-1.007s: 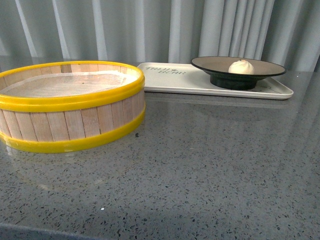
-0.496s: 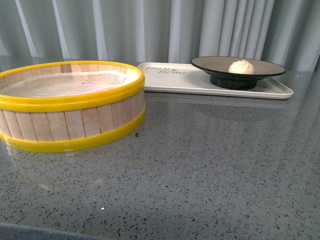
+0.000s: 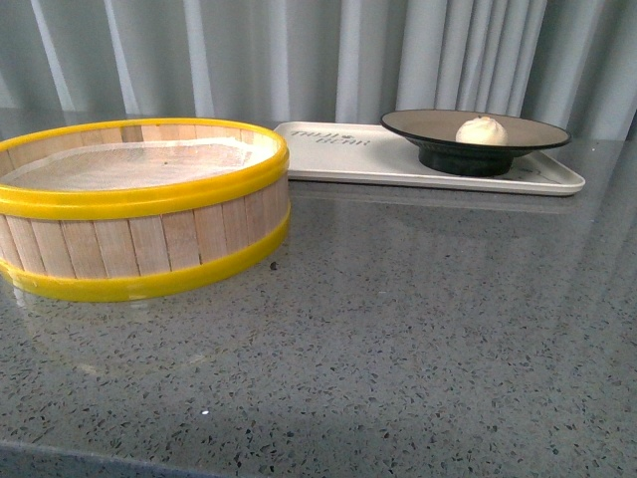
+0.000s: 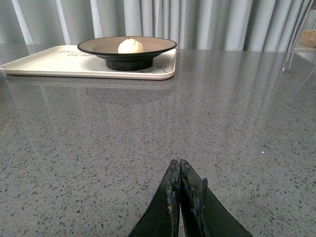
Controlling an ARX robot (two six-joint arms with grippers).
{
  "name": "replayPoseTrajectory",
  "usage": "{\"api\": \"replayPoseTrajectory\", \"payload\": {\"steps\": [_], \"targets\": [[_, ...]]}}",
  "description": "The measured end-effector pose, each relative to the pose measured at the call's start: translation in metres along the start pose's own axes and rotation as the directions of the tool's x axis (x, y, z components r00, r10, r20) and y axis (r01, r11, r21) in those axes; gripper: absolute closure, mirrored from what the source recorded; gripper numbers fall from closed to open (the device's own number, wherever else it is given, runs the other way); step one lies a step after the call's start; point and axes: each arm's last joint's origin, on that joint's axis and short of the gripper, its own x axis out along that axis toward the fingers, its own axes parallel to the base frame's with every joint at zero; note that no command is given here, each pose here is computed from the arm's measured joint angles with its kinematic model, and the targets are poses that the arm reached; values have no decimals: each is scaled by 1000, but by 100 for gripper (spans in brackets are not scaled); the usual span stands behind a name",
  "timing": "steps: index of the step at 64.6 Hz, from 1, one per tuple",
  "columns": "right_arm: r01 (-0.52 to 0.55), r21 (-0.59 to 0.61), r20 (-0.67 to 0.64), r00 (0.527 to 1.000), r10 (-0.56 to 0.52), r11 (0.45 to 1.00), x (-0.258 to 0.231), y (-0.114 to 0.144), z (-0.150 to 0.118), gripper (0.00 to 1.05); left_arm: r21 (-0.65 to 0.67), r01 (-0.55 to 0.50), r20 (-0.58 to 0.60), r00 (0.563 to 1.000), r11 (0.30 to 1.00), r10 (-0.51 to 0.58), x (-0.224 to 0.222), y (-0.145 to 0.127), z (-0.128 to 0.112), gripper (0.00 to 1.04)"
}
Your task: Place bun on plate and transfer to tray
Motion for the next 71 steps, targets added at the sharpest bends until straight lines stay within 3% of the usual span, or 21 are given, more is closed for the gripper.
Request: {"api": "replayPoseTrajectory", "payload": {"steps": [31,49,53,63,66,71], "targets": [[0,-2,-5,1000,0,1000,-12,0,-3,102,0,0,0,1000,1000,0,0,0,0,7],[0,-1,-5,1000,0,1000,-12,0,-3,55,0,0,0,1000,1000,0,0,0,0,7],[0,-1,-5,1000,0,1000,-12,0,-3,39,0,0,0,1000,1000,0,0,0,0,7],[0,-1,-5,1000,0,1000,-12,0,-3,11,0,0,0,1000,1000,0,0,0,0,7],[0,0,-5,1000,0,1000,-12,0,-3,7,0,0,0,1000,1000,0,0,0,0,7],[0,-1,-5,1000,0,1000,-12,0,-3,9,0,0,0,1000,1000,0,0,0,0,7]]}}
